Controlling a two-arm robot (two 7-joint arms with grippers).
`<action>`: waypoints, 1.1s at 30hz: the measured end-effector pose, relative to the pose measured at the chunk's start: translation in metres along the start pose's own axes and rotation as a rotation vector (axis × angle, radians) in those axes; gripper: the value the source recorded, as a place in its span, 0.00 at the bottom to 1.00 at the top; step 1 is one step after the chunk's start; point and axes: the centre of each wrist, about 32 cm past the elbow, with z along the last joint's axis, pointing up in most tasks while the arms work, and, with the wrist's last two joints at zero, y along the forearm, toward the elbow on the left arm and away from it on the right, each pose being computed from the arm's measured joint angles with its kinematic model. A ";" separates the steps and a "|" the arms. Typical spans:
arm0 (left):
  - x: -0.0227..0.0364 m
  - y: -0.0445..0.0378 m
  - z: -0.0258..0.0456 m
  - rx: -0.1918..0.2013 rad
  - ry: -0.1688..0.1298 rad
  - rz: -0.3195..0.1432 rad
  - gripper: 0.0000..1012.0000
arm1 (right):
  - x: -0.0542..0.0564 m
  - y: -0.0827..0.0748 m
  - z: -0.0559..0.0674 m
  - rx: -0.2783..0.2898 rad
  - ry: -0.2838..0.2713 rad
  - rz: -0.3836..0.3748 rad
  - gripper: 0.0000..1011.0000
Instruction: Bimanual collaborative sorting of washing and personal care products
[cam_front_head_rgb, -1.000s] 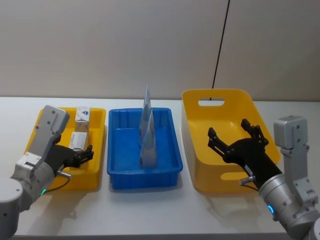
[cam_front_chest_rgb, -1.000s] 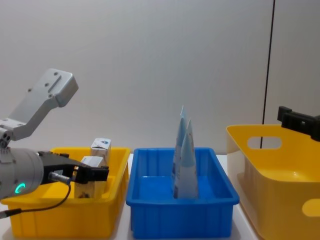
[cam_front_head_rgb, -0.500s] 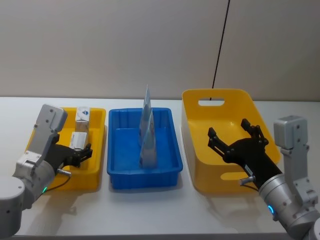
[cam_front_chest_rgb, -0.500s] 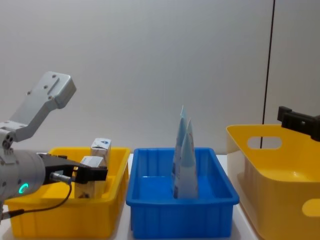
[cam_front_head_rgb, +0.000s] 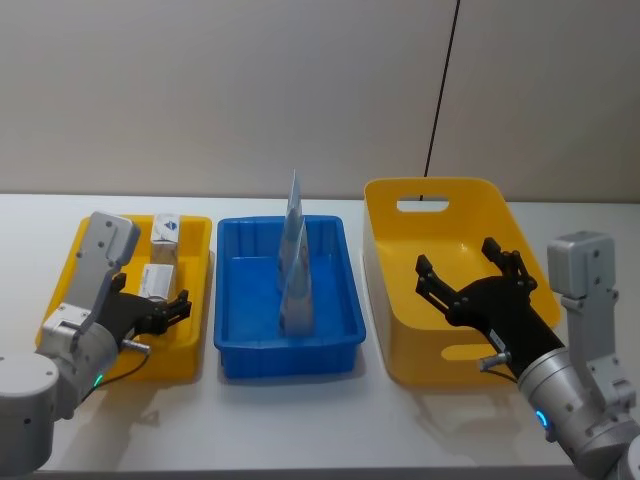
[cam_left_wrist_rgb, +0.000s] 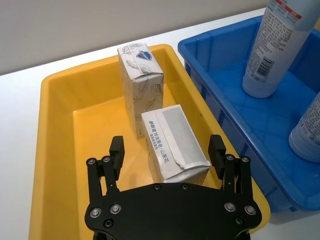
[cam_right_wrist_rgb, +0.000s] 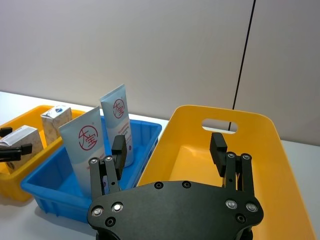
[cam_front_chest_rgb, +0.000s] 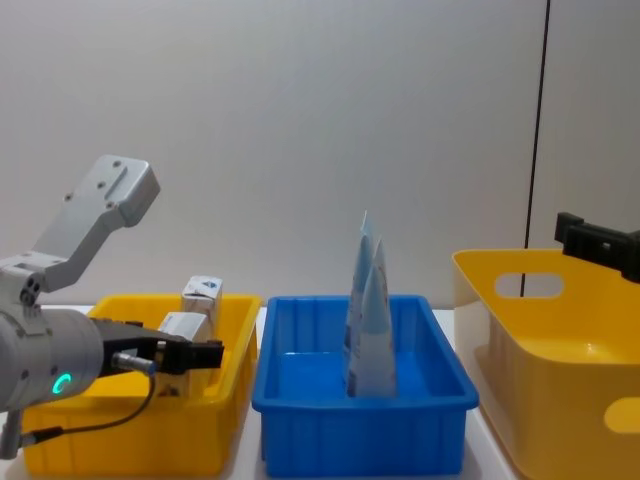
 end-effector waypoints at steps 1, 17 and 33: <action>-0.0001 -0.0006 -0.0001 0.001 0.001 0.000 0.99 | 0.000 0.000 0.000 0.000 0.000 0.000 0.99; -0.0010 -0.0035 -0.0005 0.003 0.004 0.000 0.68 | 0.000 0.000 0.000 0.000 0.000 0.000 0.99; -0.0013 -0.0043 -0.0006 0.003 0.005 0.000 0.36 | 0.000 0.000 0.000 0.000 0.000 0.000 0.99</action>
